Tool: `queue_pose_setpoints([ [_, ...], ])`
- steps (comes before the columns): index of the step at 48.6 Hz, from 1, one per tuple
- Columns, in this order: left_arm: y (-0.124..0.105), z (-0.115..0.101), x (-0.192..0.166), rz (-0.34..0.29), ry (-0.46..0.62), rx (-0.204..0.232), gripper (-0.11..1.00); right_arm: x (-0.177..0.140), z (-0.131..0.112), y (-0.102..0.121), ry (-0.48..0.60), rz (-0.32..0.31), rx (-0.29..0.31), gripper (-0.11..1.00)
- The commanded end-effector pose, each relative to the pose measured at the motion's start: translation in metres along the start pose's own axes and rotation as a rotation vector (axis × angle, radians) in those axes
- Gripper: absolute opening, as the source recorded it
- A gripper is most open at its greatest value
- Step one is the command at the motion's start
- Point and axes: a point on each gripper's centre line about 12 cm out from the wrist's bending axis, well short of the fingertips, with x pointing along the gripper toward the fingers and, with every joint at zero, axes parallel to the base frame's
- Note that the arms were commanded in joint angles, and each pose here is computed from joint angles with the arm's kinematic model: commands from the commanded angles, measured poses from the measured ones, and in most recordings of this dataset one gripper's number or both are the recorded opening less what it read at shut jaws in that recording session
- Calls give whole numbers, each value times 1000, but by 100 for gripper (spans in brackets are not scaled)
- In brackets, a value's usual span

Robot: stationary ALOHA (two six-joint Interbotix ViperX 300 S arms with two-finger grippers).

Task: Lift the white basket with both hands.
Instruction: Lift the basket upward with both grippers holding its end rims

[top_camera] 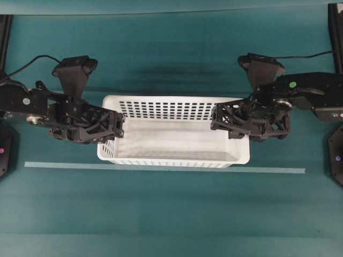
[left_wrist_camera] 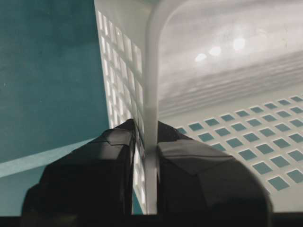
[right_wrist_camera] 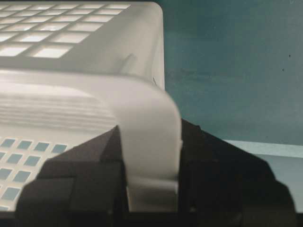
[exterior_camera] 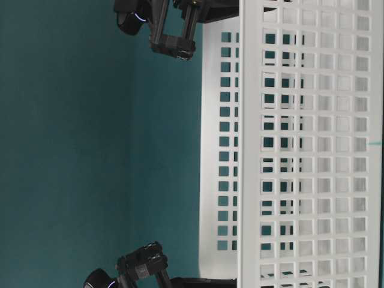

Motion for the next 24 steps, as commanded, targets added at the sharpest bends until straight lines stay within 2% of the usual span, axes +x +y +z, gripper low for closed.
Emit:
queue_pose_setpoints([
  [1, -4, -1, 3, -2, 0, 7, 6, 7, 1, 1, 0, -16, 6, 18],
  [15, -11, 0, -1, -23, -2, 10, 6, 5, 0, 2, 2, -12, -8, 18],
  [24, -25, 1, -22, -72, -10, 19, 6, -22, -2, 17, 6, 39, -18, 18],
])
